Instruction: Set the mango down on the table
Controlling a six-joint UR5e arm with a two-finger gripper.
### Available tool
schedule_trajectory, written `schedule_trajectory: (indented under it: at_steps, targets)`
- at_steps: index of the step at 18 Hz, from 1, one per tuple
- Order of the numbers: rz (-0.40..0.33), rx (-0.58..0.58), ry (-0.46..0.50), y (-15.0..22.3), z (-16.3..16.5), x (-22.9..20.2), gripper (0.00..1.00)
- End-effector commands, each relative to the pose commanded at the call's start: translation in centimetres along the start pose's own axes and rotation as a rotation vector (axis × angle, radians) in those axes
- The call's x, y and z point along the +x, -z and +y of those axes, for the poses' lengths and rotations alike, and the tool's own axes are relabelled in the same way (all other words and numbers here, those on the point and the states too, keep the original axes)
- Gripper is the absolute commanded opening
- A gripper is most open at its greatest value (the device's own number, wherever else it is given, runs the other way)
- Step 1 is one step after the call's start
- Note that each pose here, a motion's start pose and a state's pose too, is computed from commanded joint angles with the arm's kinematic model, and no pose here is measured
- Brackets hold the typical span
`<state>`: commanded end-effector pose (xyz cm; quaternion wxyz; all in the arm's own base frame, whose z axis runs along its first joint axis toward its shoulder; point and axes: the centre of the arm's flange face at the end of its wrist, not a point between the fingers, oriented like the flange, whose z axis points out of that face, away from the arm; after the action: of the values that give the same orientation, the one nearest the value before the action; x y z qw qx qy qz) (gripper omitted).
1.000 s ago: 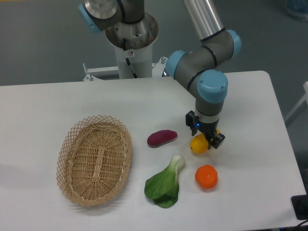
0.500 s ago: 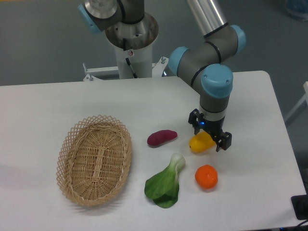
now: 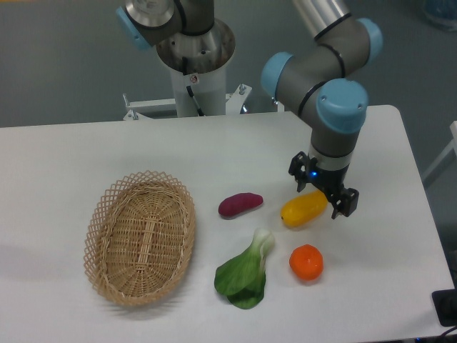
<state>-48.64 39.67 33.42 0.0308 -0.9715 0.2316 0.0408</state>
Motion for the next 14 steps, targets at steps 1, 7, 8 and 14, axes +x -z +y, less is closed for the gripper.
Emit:
schedule_trajectory:
  at_steps: [1,7,8,14]
  targets:
    - [0.001,0.005,-0.017,0.2,0.4,0.0,1.0]
    - [0.02,0.011,-0.105,1.2,4.3,0.7,1.0]
    - [0.026,0.012,-0.108,0.9,4.6,0.8,1.0]
    - [0.033,0.027,-0.113,0.7,5.5,1.1,1.0]
